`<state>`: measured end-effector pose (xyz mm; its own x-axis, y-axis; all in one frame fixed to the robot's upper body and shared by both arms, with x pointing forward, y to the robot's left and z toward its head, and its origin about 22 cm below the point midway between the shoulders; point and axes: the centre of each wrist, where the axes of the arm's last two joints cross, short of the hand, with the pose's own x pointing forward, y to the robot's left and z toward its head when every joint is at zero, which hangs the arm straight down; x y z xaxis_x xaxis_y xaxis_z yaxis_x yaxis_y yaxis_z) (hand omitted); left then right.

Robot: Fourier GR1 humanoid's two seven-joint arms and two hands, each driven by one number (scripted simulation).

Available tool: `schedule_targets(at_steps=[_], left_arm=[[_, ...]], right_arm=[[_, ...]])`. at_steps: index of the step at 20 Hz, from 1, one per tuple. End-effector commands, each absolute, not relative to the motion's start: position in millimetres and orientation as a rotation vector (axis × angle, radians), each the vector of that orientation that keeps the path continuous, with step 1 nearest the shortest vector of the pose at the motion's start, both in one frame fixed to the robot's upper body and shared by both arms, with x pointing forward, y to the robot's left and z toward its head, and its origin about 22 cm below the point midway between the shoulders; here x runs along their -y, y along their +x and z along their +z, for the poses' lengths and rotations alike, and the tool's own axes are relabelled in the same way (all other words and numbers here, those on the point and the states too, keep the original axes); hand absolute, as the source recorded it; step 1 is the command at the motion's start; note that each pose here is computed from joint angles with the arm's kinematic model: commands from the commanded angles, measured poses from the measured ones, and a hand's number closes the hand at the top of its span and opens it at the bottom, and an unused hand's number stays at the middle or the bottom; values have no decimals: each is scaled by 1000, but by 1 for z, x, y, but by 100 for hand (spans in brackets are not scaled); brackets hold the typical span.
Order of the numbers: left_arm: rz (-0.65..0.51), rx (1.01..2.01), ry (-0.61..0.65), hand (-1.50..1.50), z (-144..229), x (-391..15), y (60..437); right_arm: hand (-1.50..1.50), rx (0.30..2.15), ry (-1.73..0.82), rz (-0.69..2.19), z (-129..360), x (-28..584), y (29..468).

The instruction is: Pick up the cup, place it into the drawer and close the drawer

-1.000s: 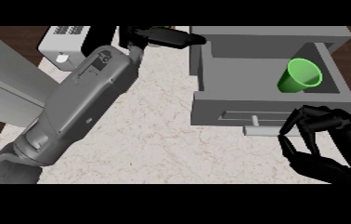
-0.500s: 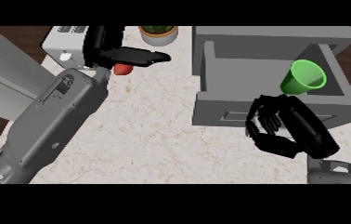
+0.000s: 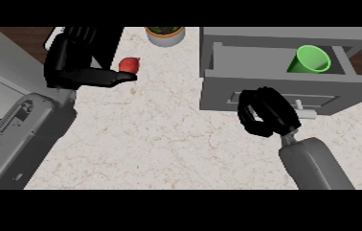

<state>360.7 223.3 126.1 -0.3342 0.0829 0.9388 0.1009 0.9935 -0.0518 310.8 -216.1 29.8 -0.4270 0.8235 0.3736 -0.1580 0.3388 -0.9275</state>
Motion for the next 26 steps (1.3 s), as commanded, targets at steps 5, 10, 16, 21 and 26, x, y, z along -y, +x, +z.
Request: schedule_targets(at_steps=[5,10,16,21,26], left_arm=[[-6,1910,-143,-150,112,-272,332],[-7,1918,-157,-150,112,-284,334],[-20,1919,-146,-150,99,-280,329],[-39,1907,-186,-150,93,-273,326],[-57,1902,-241,-150,93,-267,326]], right_arm=[[150,1588,-621,1293,-19,197,360],[150,1553,-594,1258,0,217,400],[150,1511,-577,1212,11,240,419],[150,1491,-591,1171,38,265,431],[150,1497,-572,1141,42,261,435]])
